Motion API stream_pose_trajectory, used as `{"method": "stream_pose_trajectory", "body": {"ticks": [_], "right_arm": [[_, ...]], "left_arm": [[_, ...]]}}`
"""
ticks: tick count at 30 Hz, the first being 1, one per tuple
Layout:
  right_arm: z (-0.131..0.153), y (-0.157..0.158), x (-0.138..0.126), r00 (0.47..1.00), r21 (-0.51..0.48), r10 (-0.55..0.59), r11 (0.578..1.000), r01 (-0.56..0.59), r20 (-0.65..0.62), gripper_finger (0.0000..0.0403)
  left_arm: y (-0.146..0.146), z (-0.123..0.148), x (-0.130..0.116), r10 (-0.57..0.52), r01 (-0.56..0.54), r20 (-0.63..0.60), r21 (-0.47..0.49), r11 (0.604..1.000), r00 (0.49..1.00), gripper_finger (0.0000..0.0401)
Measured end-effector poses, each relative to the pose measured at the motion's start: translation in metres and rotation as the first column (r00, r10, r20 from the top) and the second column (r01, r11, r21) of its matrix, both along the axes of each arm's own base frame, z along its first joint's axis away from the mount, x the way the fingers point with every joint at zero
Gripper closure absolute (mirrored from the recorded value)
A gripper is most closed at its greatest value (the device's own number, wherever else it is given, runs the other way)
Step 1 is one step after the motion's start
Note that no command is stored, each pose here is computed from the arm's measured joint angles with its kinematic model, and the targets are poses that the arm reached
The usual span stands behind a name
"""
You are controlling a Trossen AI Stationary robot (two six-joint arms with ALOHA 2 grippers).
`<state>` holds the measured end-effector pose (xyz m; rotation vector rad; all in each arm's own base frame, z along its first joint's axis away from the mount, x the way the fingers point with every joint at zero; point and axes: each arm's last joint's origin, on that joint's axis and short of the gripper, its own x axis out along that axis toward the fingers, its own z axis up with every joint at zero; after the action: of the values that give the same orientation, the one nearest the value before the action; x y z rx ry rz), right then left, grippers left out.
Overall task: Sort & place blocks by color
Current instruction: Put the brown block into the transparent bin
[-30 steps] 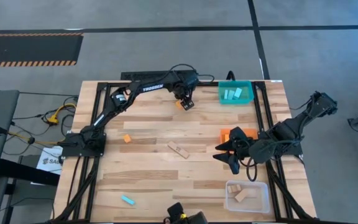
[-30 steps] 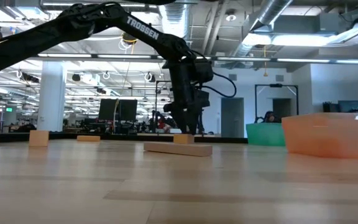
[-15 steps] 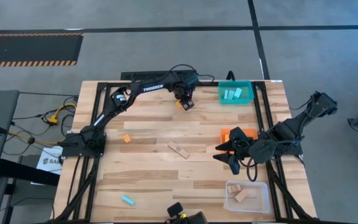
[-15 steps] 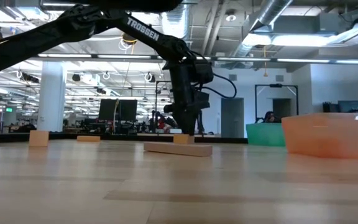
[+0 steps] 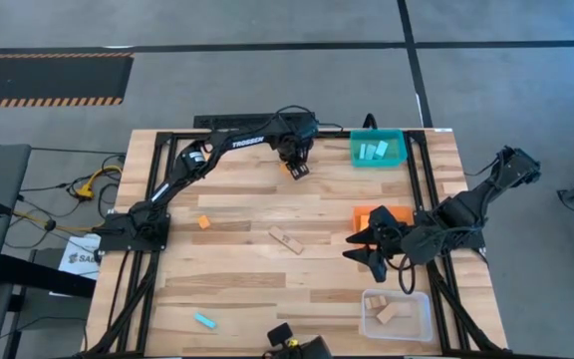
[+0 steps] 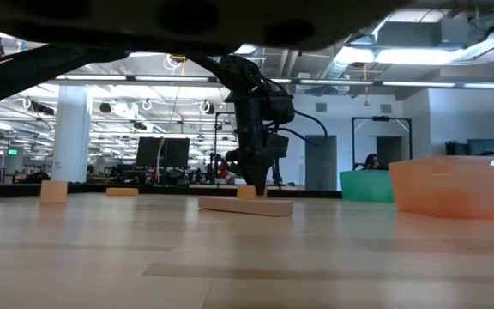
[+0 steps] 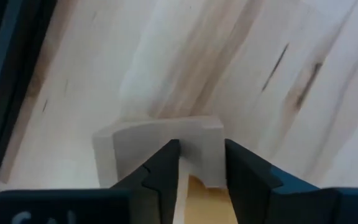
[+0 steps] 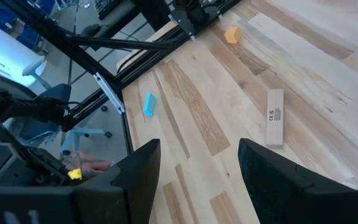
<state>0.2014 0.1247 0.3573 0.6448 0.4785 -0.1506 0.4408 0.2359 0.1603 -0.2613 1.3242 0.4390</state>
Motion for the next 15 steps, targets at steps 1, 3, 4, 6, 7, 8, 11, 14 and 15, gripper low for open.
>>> {"method": "stream_pose_trajectory", "body": {"ticks": [1, 3, 4, 6, 7, 8, 11, 14, 15], "right_arm": [[0.0, 0.0, 0.0, 1.0, 0.002, -0.001, 1.0, 0.001, 0.0, 0.0163], [0.0, 0.0, 0.0, 1.0, 0.004, -0.001, 1.0, 0.001, 0.002, 0.0163], [0.0, 0.0, 0.0, 1.0, 0.004, -0.001, 1.0, 0.001, 0.002, 0.0163], [0.001, 0.001, 0.001, 1.0, 0.011, -0.001, 1.0, 0.001, 0.013, 0.0163], [0.002, 0.001, 0.001, 1.0, 0.013, 0.0, 1.0, 0.0, 0.016, 0.0163], [0.002, 0.001, 0.001, 1.0, 0.011, 0.001, 1.0, -0.001, 0.017, 0.0163], [0.002, 0.001, 0.001, 1.0, 0.003, 0.006, 1.0, -0.006, 0.019, 0.0163], [0.002, 0.001, 0.001, 1.0, -0.016, 0.015, 1.0, -0.015, 0.019, 0.0163], [0.002, 0.0, 0.001, 1.0, -0.025, 0.017, 1.0, -0.017, 0.019, 0.0163]], "left_arm": [[0.001, 0.001, -0.001, 0.0, 0.0, 0.004, -0.012, 1.0, 1.0, 0.0304], [0.005, 0.002, -0.003, 0.005, -0.005, 0.011, -0.025, 1.0, 1.0, 0.0323], [0.006, 0.002, -0.004, 0.008, -0.008, 0.012, -0.031, 0.999, 1.0, 0.0336], [0.01, 0.003, -0.008, 0.008, -0.008, 0.0, -0.037, 0.999, 1.0, 0.0367], [0.011, 0.004, -0.01, 0.001, -0.001, -0.009, -0.038, 0.999, 1.0, 0.0381], [0.012, 0.006, -0.012, -0.006, 0.006, -0.016, -0.043, 0.999, 1.0, 0.0387], [0.01, 0.013, -0.018, -0.042, 0.04, -0.039, -0.056, 0.998, 0.998, 0.0388], [0.007, 0.036, -0.022, -0.065, 0.065, -0.005, -0.045, 0.997, 0.998, 0.0394], [0.005, 0.049, -0.024, -0.068, 0.069, 0.027, -0.037, 0.997, 0.997, 0.0395]]}}
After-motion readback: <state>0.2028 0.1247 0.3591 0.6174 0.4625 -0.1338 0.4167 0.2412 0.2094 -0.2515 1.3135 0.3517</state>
